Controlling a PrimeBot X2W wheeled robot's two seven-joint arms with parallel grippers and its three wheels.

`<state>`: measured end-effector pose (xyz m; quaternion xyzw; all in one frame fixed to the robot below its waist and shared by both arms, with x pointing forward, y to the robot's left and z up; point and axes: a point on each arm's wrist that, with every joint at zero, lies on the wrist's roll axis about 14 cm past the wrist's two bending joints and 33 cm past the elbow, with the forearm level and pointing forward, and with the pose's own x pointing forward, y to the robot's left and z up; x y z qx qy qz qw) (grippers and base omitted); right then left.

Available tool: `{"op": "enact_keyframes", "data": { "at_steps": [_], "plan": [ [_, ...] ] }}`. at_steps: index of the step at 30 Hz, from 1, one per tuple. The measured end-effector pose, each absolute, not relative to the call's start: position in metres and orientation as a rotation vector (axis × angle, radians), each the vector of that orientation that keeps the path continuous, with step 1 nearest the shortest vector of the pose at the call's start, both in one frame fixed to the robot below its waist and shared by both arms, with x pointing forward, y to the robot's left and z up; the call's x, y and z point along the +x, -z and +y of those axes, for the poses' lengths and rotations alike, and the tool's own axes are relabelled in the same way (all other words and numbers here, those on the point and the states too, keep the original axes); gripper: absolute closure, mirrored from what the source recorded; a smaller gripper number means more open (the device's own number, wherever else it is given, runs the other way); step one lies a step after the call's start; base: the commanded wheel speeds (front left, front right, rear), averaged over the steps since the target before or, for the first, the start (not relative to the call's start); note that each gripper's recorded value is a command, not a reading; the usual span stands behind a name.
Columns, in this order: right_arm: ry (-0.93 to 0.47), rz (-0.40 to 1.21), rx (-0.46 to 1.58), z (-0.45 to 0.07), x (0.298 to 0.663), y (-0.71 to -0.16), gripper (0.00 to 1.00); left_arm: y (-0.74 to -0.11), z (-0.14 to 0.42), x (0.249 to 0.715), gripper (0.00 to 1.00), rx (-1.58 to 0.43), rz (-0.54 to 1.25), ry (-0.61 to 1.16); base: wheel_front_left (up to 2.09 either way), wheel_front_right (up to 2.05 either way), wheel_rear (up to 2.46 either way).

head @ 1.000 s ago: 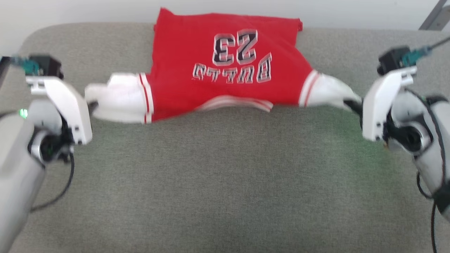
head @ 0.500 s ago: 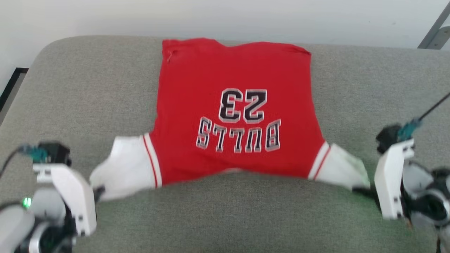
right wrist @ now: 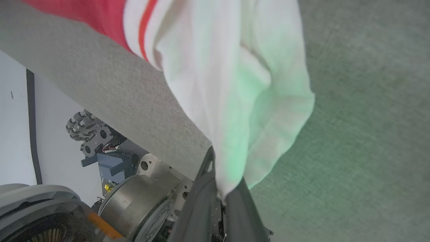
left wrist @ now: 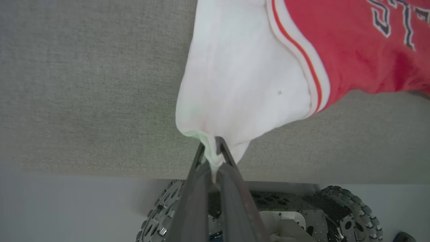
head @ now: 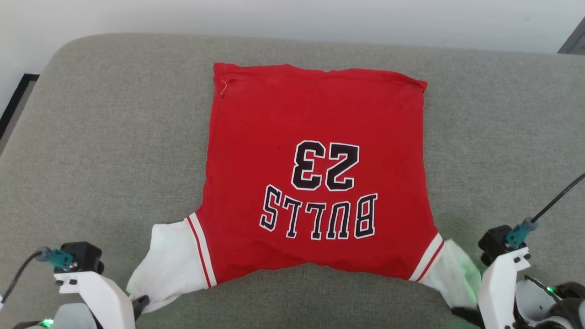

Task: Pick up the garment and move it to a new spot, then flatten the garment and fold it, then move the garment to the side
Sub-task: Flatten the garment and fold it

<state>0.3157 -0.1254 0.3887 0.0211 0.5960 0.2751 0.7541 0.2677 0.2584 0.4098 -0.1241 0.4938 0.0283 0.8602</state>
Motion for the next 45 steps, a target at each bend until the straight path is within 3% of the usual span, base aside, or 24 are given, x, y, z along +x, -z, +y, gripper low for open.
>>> {"op": "enact_keyframes", "data": {
  "at_steps": [1,3,4,12,22,27,36,45],
  "plan": [
    [-0.594,1.282,0.044,-0.123,0.318,-0.387,0.72,-0.407,0.257,0.268,1.00,-0.267,1.038,-0.057,0.00,0.00,0.00],
    [-0.569,1.253,0.036,-0.123,0.325,-0.382,0.53,-0.401,0.254,0.270,1.00,-0.278,1.036,-0.049,0.00,0.00,0.00],
    [-0.558,1.240,0.013,-0.124,0.329,-0.380,0.00,-0.399,0.251,0.272,1.00,-0.284,1.031,-0.043,0.00,0.00,0.00],
    [-0.553,1.087,-0.024,-0.121,0.360,-0.404,0.00,-0.390,0.246,0.288,1.00,-0.300,0.999,-0.023,0.00,0.00,0.00],
    [-0.460,0.655,0.041,-0.112,0.459,-0.487,0.00,-0.384,0.242,0.306,1.00,-0.291,0.986,-0.001,0.00,0.00,0.00],
    [-0.429,0.532,0.041,-0.100,0.515,-0.503,0.00,-0.383,0.241,0.315,1.00,-0.288,0.978,0.010,0.00,0.00,0.00],
    [-0.393,0.638,-0.034,-0.085,0.589,-0.462,0.00,-0.378,0.247,0.321,1.00,-0.285,0.981,-0.006,0.00,0.00,0.00],
    [-0.371,0.911,-0.086,-0.074,0.607,-0.390,0.00,-0.370,0.252,0.320,1.00,-0.298,0.996,-0.030,0.00,0.00,0.00]
  ]
}}
